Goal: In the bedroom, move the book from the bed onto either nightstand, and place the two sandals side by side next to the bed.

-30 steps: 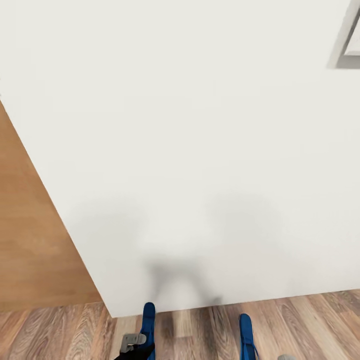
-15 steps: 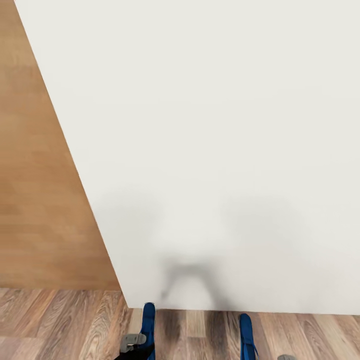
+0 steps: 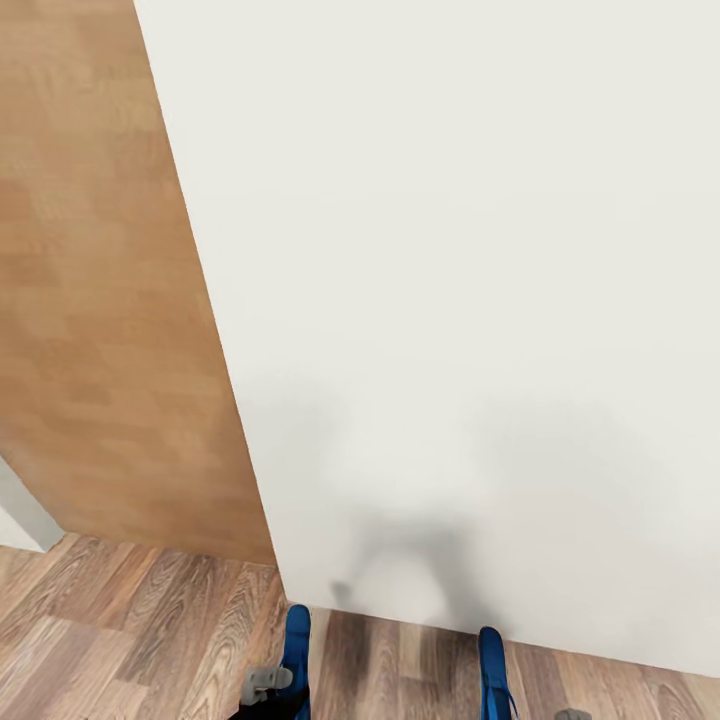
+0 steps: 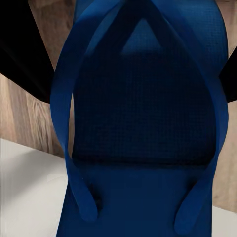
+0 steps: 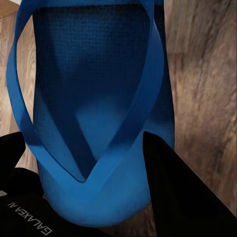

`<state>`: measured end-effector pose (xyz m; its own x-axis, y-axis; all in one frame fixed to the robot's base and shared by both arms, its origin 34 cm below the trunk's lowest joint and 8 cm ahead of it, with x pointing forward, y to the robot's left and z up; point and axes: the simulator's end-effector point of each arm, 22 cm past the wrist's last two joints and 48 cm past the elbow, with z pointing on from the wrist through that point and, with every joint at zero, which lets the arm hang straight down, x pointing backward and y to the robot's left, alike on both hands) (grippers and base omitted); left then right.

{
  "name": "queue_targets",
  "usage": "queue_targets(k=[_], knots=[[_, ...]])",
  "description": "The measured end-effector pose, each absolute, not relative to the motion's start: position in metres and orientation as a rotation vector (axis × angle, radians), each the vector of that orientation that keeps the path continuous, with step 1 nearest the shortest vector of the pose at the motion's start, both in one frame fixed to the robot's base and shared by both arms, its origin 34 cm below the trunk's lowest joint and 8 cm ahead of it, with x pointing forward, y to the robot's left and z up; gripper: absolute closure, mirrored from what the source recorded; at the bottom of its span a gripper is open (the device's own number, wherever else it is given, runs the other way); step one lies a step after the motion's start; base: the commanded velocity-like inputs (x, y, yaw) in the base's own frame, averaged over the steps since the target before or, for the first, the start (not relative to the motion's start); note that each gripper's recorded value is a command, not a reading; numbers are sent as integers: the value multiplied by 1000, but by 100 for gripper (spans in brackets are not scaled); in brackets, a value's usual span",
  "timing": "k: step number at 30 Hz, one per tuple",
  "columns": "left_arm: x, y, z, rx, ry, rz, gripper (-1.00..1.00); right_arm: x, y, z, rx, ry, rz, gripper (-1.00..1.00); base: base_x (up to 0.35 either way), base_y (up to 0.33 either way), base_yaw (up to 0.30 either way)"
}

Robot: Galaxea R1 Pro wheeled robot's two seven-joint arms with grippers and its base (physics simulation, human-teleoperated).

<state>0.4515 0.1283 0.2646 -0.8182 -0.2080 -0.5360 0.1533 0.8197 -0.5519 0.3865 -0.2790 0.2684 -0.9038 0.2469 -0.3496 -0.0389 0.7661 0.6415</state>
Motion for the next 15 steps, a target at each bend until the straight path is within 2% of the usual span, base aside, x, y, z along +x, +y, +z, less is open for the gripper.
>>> queue_targets(k=[10,15], knots=[[452,129,264,-41,2402,-794,100,386,-279,268,158,2543,938,100,0,0,22],[451,129,264,-41,2402,-795,100,386,-279,268,158,2543,937,100,0,0,217]])
